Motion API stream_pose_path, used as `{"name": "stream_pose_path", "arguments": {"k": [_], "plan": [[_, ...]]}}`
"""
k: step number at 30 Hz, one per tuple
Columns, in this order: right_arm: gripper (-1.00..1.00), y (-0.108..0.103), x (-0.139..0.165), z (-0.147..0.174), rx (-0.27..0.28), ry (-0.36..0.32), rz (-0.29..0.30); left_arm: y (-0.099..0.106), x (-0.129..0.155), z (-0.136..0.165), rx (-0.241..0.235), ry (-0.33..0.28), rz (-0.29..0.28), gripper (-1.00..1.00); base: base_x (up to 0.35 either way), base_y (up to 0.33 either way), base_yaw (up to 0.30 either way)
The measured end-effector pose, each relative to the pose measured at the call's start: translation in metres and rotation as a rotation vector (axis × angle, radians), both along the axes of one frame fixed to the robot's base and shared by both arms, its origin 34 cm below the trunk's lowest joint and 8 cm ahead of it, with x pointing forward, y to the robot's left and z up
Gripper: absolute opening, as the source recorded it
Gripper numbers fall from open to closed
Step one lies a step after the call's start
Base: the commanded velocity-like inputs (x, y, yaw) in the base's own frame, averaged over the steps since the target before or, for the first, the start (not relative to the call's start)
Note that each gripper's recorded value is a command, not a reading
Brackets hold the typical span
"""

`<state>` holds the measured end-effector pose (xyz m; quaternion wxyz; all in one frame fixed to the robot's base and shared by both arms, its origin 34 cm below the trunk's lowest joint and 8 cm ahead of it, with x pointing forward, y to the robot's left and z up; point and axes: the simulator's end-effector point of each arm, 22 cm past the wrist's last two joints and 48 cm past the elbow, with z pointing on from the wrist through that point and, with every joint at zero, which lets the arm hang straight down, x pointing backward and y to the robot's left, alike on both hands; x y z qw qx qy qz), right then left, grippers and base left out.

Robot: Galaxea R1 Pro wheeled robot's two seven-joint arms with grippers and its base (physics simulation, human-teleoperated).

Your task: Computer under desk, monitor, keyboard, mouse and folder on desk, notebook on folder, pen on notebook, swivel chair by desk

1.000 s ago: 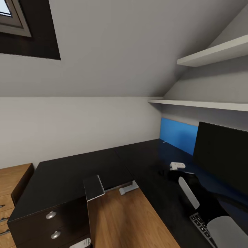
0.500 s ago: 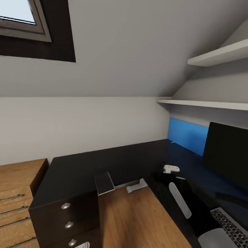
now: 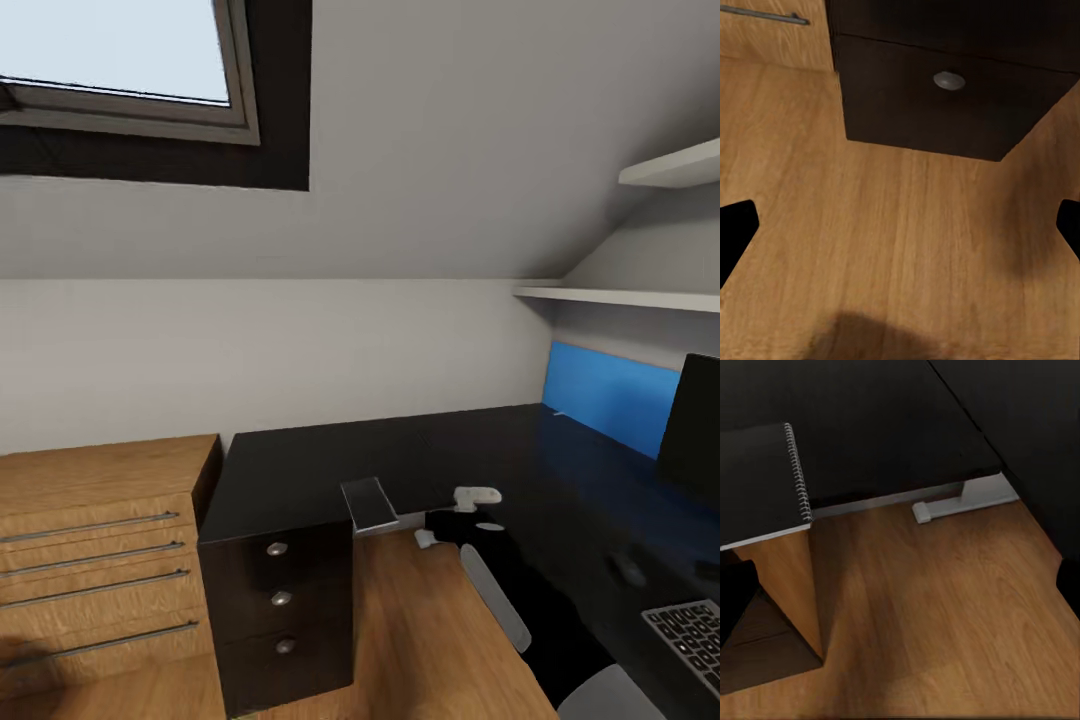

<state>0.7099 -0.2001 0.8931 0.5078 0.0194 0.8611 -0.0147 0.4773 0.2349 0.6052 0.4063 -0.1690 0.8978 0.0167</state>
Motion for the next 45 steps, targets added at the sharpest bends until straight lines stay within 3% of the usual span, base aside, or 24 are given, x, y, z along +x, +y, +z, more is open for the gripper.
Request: {"name": "stream_pose_path", "arguments": {"k": [8, 19, 25, 26, 28, 31, 37, 41, 45], "plan": [[1.00, 0.029, -0.005, -0.007, -0.023, 0.010, 0.051, 0.016, -0.008, -0.011, 0.006, 0.030, 0.042, 1.00, -0.017, 0.010, 0.252], [1.00, 0.023, -0.005, -0.009, -0.044, 0.011, 0.024, 0.016, -0.010, -0.014, 0.003, 0.040, 0.047, 1.00, -0.001, 0.000, 0.151], [1.00, 0.030, -0.005, -0.002, -0.037, -0.005, 0.037, 0.017, -0.011, -0.015, 0.002, 0.042, 0.049, 1.00, -0.047, 0.026, 0.123], [1.00, 0.063, -0.015, -0.021, -0.097, 0.004, 0.122, 0.016, -0.011, -0.015, 0.002, 0.043, 0.049, 1.00, -0.008, 0.004, 0.218], [1.00, 0.077, -0.018, -0.024, -0.116, -0.017, 0.152, 0.016, -0.011, -0.016, 0.002, 0.045, 0.049, 1.00, -0.004, 0.002, 0.214], [1.00, 0.080, -0.017, -0.030, -0.113, -0.045, 0.151, 0.016, -0.012, -0.017, 0.001, 0.048, 0.049, 1.00, -0.002, 0.001, 0.212], [1.00, 0.052, -0.038, -0.108, -0.117, 0.013, 0.074, 0.013, -0.026, -0.032, 0.008, 0.093, 0.042, 1.00, -0.001, 0.000, 0.210], [1.00, 0.005, -0.061, -0.186, -0.156, 0.041, -0.028, 0.007, -0.037, -0.043, 0.006, 0.128, 0.037, 1.00, 0.000, 0.000, 0.209], [1.00, -0.021, -0.079, -0.221, -0.181, 0.017, -0.084, 0.006, -0.039, -0.046, 0.002, 0.135, 0.037, 1.00, 0.000, 0.000, 0.209]]}}
